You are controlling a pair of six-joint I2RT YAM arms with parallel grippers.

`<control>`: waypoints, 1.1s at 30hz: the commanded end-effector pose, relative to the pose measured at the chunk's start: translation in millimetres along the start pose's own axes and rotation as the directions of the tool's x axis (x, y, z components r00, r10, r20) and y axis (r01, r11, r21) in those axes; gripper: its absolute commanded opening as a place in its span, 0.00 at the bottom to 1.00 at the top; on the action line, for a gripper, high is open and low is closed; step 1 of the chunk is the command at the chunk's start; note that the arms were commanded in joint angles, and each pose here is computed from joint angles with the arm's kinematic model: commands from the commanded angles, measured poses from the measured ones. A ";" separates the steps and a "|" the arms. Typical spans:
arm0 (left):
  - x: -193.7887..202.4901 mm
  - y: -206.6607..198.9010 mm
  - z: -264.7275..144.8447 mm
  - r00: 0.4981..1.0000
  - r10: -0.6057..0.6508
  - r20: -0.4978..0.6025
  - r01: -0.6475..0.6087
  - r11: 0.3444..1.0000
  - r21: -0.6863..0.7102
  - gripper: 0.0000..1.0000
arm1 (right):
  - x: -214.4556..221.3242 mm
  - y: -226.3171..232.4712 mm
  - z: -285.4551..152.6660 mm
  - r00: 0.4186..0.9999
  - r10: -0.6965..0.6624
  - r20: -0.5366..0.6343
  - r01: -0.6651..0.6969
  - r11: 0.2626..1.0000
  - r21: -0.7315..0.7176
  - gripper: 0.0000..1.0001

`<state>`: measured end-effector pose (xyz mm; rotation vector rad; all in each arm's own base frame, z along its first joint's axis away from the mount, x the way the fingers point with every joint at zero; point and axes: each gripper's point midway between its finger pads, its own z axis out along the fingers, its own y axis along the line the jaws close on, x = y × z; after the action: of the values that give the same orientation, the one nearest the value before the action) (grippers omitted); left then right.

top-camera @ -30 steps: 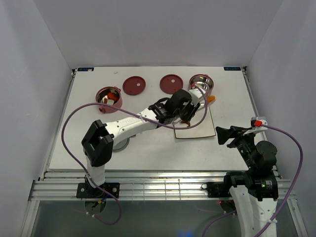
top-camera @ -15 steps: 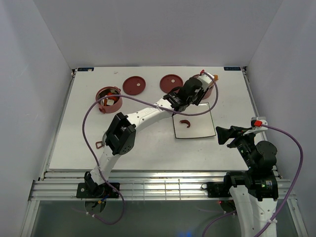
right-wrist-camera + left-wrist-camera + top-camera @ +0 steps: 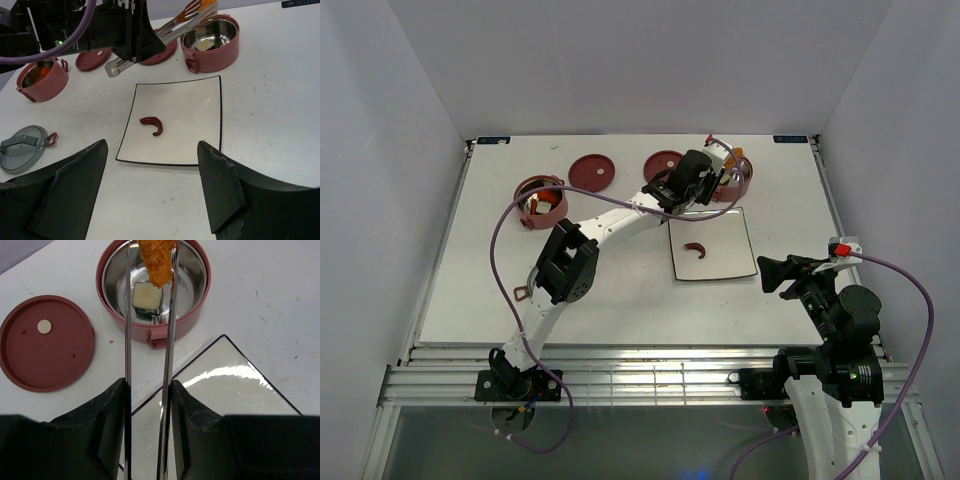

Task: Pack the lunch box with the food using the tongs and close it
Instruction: Place the fake food in the packing box.

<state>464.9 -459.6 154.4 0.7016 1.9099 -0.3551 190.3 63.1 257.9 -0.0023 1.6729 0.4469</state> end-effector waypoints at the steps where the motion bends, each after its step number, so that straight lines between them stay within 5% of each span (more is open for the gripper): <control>1: -29.8 -10.8 3.3 0.995 -0.033 0.096 0.029 0.998 0.051 0.37 | -8.8 -0.8 -2.0 0.999 -0.018 0.030 0.018 1.000 0.011 0.78; 16: -5.5 -14.6 19.7 0.998 -0.015 0.066 0.011 0.998 0.068 0.43 | -8.0 -1.6 -1.8 0.999 -0.016 0.030 0.016 1.000 0.014 0.78; 33: -24.3 -11.5 1.5 0.994 -0.015 0.111 0.008 0.998 0.065 0.56 | -8.1 -2.1 -1.8 0.999 -0.017 0.032 0.016 1.000 0.017 0.78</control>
<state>466.0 -476.9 102.2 0.7482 1.9244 -0.4057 191.2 60.7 257.7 0.0092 1.6725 0.4347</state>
